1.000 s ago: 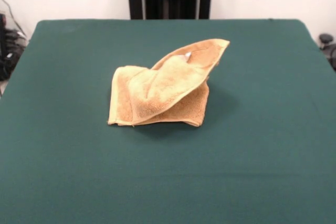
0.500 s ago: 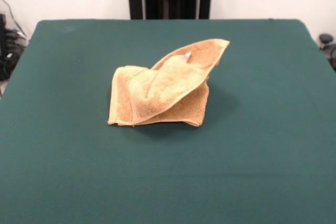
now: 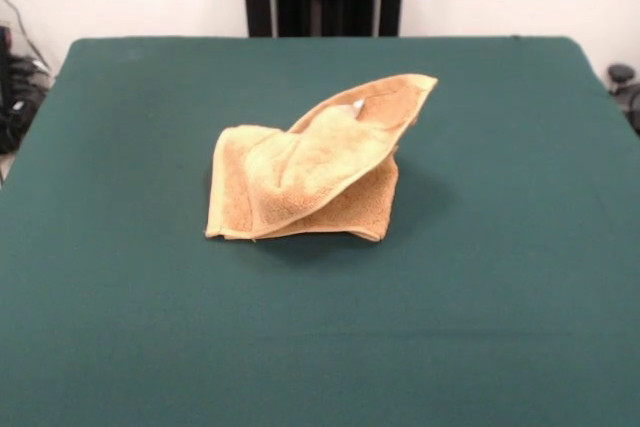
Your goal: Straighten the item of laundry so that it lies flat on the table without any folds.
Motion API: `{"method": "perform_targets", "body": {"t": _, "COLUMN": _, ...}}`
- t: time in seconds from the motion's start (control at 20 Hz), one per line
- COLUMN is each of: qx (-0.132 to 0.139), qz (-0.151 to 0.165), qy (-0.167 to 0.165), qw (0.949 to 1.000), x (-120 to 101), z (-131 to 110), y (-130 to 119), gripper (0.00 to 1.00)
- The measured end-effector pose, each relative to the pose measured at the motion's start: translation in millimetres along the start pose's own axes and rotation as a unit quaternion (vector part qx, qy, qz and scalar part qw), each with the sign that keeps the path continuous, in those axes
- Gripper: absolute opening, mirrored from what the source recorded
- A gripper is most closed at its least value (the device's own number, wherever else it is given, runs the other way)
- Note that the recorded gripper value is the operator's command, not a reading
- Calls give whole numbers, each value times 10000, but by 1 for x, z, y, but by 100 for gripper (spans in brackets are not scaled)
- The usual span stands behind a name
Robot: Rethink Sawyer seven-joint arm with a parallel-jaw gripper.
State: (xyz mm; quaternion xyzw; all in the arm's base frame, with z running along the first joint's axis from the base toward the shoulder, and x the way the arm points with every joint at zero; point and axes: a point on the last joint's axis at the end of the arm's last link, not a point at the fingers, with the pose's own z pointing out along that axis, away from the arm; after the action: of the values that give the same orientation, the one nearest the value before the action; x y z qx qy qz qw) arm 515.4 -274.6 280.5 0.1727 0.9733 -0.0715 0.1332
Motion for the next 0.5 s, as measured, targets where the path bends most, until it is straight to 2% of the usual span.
{"method": "perform_targets", "body": {"t": 0.3, "qx": 57, "qz": -212, "qy": -139, "qw": 9997, "x": 15, "z": 33, "y": 5, "gripper": 100}}
{"method": "perform_targets", "body": {"t": 0.5, "qx": 46, "qz": -423, "qy": -28, "qw": 9991, "x": 28, "z": 53, "y": 8, "gripper": 100}}
